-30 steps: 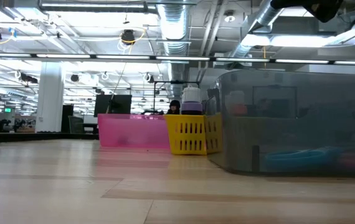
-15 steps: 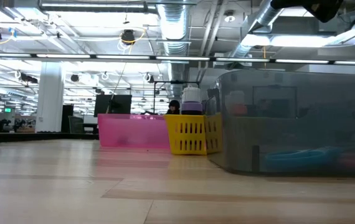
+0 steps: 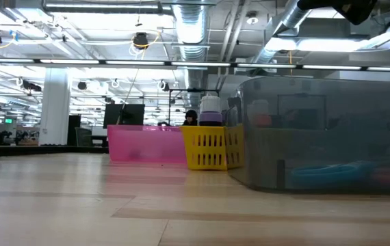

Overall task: Pick & Place Paint Supplies
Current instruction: Put the green scissors into the black bin

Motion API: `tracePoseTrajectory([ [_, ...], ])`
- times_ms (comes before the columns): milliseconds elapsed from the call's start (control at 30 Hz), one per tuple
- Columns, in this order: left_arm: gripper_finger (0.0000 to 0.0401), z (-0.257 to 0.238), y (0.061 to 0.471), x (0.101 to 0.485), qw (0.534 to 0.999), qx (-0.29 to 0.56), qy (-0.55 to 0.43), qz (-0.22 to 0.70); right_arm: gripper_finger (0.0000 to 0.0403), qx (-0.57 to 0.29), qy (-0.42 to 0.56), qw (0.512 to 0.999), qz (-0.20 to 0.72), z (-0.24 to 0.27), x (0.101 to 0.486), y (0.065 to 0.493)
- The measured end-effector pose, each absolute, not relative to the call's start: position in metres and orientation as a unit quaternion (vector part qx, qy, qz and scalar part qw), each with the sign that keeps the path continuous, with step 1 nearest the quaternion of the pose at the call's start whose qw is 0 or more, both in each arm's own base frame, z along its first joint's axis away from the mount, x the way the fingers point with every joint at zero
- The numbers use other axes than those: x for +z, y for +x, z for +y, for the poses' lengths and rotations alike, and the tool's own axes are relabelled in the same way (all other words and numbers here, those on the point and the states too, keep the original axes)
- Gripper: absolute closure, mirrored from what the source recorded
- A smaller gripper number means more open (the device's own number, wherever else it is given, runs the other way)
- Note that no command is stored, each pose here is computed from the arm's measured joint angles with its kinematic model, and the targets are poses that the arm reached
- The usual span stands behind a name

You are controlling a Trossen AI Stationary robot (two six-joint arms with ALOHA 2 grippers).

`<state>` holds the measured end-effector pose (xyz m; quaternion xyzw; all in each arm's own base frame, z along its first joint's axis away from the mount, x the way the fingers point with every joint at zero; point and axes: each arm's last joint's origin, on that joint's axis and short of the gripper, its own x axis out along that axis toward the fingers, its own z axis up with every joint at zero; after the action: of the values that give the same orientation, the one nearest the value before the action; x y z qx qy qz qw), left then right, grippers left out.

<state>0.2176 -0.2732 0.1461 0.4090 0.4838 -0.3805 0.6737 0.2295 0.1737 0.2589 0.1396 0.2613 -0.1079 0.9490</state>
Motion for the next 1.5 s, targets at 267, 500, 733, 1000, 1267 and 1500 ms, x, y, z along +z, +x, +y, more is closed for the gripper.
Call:
tracePoseTrajectory([
  [267, 0.03, -0.273, 0.217, 0.145, 0.676, -0.38, 0.407, 0.484, 0.0269, -0.108, 0.139, 0.949, 0.261, 0.174, 0.259, 0.23],
  [500, 0.03, -0.27, 0.215, 0.136, 0.682, -0.379, 0.4, 0.481, 0.0269, -0.108, 0.14, 0.949, 0.261, 0.174, 0.259, 0.23],
  [733, 0.03, -0.269, 0.216, 0.136, 0.685, -0.373, 0.401, 0.48, 0.0269, -0.108, 0.14, 0.949, 0.261, 0.174, 0.259, 0.23],
  [1000, 0.0304, -0.268, 0.216, 0.136, 0.685, -0.382, 0.385, 0.487, 0.0269, -0.108, 0.14, 0.949, 0.261, 0.174, 0.259, 0.23],
  [1267, 0.0375, -0.267, 0.217, 0.135, 0.688, -0.383, 0.357, 0.502, 0.0269, -0.108, 0.14, 0.949, 0.261, 0.174, 0.259, 0.23],
  [1500, 0.0393, -0.266, 0.218, 0.135, 0.691, -0.382, 0.343, 0.509, 0.0269, -0.106, 0.142, 0.949, 0.261, 0.174, 0.259, 0.23],
])
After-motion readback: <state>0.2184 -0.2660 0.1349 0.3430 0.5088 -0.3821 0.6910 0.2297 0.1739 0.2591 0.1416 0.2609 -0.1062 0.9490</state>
